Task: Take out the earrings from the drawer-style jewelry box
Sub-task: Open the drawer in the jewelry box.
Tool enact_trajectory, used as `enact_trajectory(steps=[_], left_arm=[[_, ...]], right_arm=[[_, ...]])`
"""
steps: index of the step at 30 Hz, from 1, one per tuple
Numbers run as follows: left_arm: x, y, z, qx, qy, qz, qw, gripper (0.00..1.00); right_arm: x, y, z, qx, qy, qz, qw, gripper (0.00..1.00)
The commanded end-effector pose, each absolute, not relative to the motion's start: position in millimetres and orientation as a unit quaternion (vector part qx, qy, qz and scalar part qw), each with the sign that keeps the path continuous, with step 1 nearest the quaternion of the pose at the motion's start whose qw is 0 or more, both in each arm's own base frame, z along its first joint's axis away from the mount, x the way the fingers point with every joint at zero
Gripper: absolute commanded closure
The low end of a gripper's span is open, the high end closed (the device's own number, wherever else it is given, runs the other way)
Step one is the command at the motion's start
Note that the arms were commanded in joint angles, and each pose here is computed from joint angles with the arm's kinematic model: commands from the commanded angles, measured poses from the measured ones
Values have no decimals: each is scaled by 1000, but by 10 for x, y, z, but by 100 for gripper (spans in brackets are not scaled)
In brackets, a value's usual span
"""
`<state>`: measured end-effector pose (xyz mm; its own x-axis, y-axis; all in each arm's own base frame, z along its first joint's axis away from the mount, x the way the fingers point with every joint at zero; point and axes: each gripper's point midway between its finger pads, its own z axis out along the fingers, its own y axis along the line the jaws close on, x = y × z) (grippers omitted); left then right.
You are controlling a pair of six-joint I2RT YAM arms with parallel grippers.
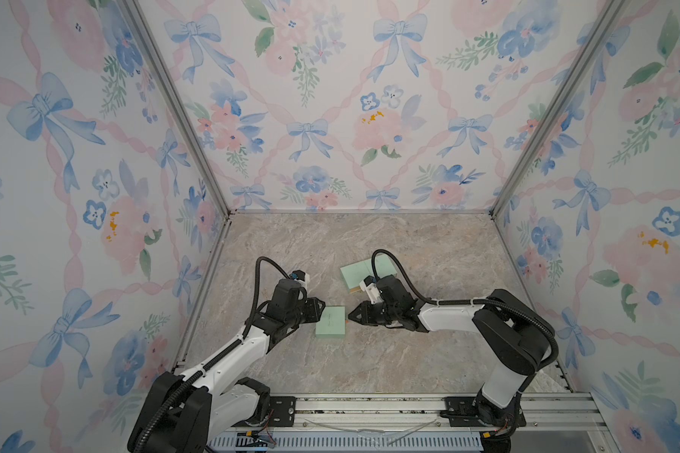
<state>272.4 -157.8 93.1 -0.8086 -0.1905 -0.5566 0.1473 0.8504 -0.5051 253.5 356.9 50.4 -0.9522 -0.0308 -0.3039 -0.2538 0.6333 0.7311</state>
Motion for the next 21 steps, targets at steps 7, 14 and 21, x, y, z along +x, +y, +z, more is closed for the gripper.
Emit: enact_trajectory(steps=[7, 14, 21], left_arm=[[2654, -1692, 880, 2, 912, -299, 280, 87], [2622, -1742, 830, 12, 914, -307, 264, 100], [2538, -1786, 743, 25, 917, -316, 240, 100]], right_arm=[[2535, 3637, 446, -80, 895, 422, 120, 79], [2535, 3660, 449, -81, 895, 424, 116, 79], [2520, 3689, 451, -83, 894, 425, 113, 79]])
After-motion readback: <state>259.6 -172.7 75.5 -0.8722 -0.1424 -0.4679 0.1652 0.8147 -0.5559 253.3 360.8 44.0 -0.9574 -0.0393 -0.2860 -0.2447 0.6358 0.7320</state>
